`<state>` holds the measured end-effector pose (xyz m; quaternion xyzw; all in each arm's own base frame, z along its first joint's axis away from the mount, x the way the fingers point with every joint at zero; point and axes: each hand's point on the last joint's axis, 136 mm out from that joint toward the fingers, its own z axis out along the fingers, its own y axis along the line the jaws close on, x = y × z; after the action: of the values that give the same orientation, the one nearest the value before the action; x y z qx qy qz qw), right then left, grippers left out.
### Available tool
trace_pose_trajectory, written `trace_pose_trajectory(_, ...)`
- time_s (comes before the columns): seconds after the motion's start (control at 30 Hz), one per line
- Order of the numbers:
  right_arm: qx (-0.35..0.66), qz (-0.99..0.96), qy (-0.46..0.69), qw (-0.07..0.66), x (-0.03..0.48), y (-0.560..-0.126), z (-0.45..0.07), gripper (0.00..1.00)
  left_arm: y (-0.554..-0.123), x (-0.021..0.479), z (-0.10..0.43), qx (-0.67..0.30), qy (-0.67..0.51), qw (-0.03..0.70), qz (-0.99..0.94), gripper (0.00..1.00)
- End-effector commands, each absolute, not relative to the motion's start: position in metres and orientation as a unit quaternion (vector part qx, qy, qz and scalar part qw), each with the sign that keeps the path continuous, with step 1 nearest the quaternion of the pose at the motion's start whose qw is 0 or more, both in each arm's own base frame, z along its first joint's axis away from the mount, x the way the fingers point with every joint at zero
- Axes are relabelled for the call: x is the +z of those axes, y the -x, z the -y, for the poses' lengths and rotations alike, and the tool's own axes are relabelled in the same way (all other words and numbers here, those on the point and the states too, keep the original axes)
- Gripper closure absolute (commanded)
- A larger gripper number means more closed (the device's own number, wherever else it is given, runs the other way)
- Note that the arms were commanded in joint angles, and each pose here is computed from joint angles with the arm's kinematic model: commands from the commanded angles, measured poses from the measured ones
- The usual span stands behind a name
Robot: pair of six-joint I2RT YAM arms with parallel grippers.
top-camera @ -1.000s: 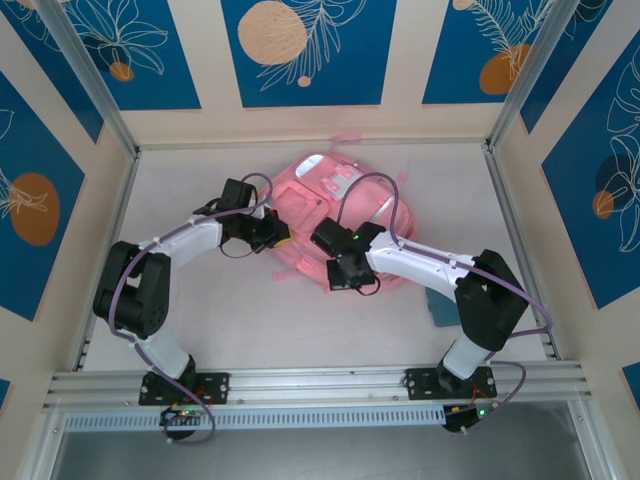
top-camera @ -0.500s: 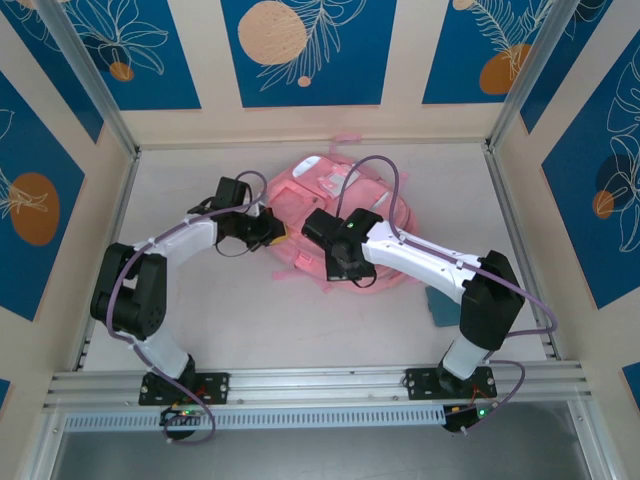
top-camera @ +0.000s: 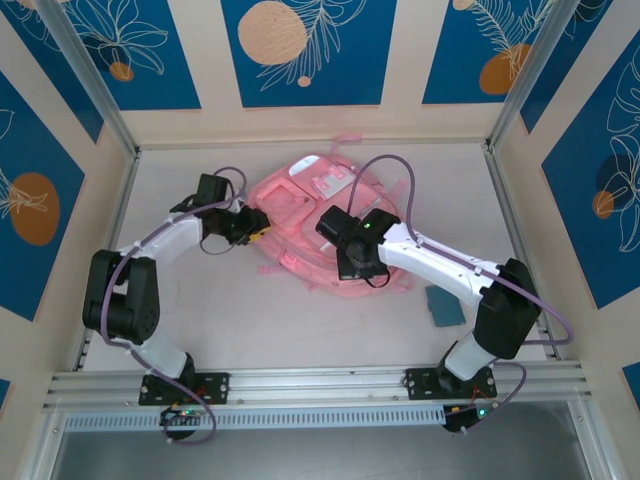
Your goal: Pack the student bag
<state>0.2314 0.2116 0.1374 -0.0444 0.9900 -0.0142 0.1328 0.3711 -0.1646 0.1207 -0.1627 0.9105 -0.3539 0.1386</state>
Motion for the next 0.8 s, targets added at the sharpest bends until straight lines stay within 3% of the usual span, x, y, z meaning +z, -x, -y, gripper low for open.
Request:
trace_pose_trajectory(0.0, 0.093, -0.974, 0.125, 0.163, 0.154, -0.244, -0.278, 1.0, -0.361, 0.132, 0.127, -0.3, 0.203, 0.159, -0.918, 0.56)
trace_pose_trajectory(0.13, 0.162, -0.958, 0.171, 0.164, 0.153, -0.25, -0.343, 1.0, -0.339, 0.138, 0.105, -0.289, 0.226, 0.15, -0.918, 0.46)
trace_pose_trajectory(0.4, 0.244, -0.931, 0.216, 0.165, 0.154, -0.265, -0.432, 1.0, -0.309, 0.149, 0.11, -0.358, 0.277, 0.13, -0.882, 0.41)
trace_pose_trajectory(0.77, 0.276, -0.925, 0.212, 0.153, 0.153, -0.265, -0.445, 1.0, -0.318, 0.149, 0.131, -0.423, 0.28, 0.105, -0.855, 0.59)
